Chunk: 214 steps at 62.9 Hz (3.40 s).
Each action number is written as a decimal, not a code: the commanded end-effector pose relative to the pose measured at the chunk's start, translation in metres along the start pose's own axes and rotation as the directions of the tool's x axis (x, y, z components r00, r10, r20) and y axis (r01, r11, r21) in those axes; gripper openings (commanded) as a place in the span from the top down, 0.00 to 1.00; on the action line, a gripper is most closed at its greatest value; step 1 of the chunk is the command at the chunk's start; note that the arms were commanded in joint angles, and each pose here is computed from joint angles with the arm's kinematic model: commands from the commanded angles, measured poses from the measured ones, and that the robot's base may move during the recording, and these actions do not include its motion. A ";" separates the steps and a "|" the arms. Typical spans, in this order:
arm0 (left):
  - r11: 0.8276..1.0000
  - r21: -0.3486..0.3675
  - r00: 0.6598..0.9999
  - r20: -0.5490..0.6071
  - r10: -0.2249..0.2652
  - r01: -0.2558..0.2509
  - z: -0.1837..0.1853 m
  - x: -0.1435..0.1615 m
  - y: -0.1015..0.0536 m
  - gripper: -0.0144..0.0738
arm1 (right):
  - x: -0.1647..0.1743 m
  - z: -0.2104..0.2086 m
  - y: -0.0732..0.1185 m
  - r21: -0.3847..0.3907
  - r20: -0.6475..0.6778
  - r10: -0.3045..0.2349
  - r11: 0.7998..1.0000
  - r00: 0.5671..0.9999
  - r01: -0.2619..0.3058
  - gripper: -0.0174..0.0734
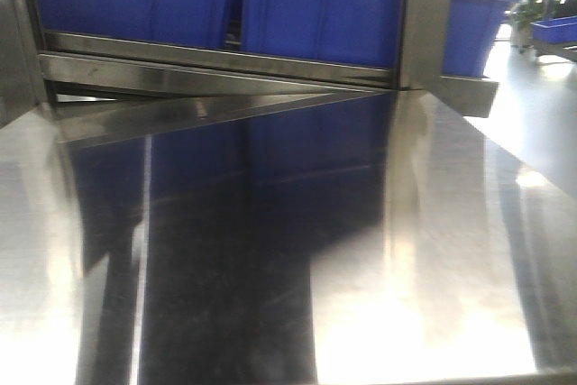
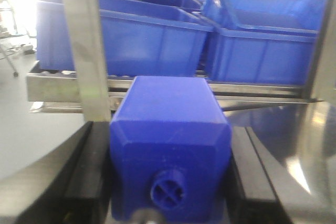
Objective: Pick and sort blue part to right shelf
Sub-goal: 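Drive the base away from the table holding both bottles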
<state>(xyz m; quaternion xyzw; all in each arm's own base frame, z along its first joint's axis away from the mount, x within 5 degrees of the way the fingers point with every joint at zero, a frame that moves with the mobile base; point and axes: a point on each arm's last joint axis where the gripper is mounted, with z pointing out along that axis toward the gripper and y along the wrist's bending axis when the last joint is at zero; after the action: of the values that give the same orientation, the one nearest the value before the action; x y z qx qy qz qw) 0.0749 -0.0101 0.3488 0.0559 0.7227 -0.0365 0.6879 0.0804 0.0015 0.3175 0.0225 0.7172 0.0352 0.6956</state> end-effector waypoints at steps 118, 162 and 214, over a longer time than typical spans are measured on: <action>1.000 -0.006 0.993 0.116 -0.009 0.010 -0.002 -0.017 0.001 0.43 | -0.017 -0.001 0.001 -0.006 0.111 -0.003 1.000 0.994 0.003 0.34; 1.000 -0.006 0.993 0.116 -0.009 0.010 -0.002 -0.017 0.001 0.43 | -0.017 -0.001 0.001 -0.006 0.111 -0.003 1.000 0.994 0.003 0.34; 1.000 -0.006 0.993 0.116 -0.009 0.010 -0.002 -0.017 0.001 0.43 | -0.017 -0.001 0.001 -0.006 0.111 -0.003 1.000 0.994 0.003 0.34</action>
<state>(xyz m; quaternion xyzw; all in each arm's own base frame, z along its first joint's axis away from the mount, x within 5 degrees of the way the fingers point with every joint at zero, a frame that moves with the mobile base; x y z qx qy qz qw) 0.0749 -0.0101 0.3488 0.0552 0.7228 -0.0372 0.6879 0.0804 0.0015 0.3175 0.0225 0.7172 0.0352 0.6956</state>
